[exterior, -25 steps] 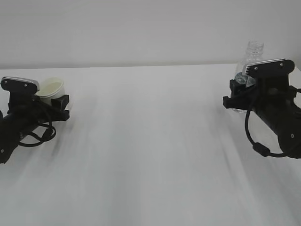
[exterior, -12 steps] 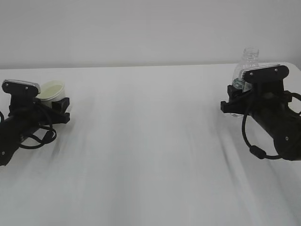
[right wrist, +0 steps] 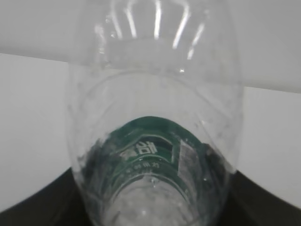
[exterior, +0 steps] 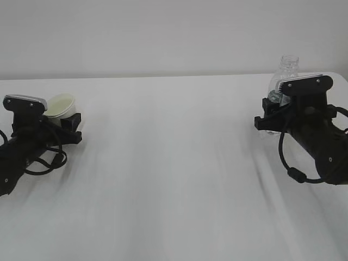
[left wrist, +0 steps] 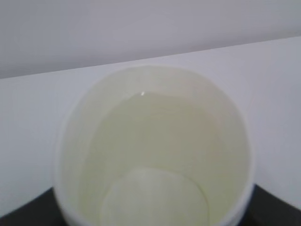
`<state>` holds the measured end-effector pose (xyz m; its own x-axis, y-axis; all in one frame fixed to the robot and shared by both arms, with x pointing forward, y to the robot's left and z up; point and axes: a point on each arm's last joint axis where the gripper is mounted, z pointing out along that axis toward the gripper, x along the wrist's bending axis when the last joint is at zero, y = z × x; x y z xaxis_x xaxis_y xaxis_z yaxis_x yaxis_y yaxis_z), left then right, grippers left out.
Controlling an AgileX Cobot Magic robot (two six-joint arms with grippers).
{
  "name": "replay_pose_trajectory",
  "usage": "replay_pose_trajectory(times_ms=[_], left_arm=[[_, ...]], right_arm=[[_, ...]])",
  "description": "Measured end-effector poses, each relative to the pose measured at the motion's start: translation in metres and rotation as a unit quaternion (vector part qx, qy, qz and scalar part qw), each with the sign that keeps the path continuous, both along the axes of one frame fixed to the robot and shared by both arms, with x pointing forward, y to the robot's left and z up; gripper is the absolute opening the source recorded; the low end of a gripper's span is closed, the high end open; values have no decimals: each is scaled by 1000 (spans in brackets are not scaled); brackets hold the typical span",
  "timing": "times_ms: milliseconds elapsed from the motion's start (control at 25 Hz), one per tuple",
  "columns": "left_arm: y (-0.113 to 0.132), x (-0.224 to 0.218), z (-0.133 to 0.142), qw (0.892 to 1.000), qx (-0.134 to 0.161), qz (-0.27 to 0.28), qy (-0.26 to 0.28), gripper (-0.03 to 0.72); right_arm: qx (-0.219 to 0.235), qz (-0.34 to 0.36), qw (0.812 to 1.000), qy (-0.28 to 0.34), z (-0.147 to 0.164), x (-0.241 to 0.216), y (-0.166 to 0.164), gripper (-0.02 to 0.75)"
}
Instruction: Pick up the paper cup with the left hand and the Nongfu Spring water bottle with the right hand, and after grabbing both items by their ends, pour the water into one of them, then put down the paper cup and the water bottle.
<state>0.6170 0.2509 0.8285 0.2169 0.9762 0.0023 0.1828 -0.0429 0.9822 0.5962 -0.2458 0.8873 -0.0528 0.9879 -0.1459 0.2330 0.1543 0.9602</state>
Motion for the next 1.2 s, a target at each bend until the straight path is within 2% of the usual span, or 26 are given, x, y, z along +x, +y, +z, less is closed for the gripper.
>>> replay_pose_trajectory(times_ms=[360, 560, 680, 1200], left_arm=[[-1, 0, -5, 1000, -3, -4, -10, 450], [-2, -2, -11, 1000, 3, -12, 10, 580], [-2, -2, -14, 1000, 5, -13, 16, 614], [-1, -10, -10, 1000, 5, -13, 23, 622]], right_arm=[[0, 0, 1000, 0, 0, 0, 0, 445], [0, 0, 1000, 0, 0, 0, 0, 445], [0, 0, 1000, 0, 0, 0, 0, 445], [1, 0, 1000, -1, 0, 0, 0, 445]])
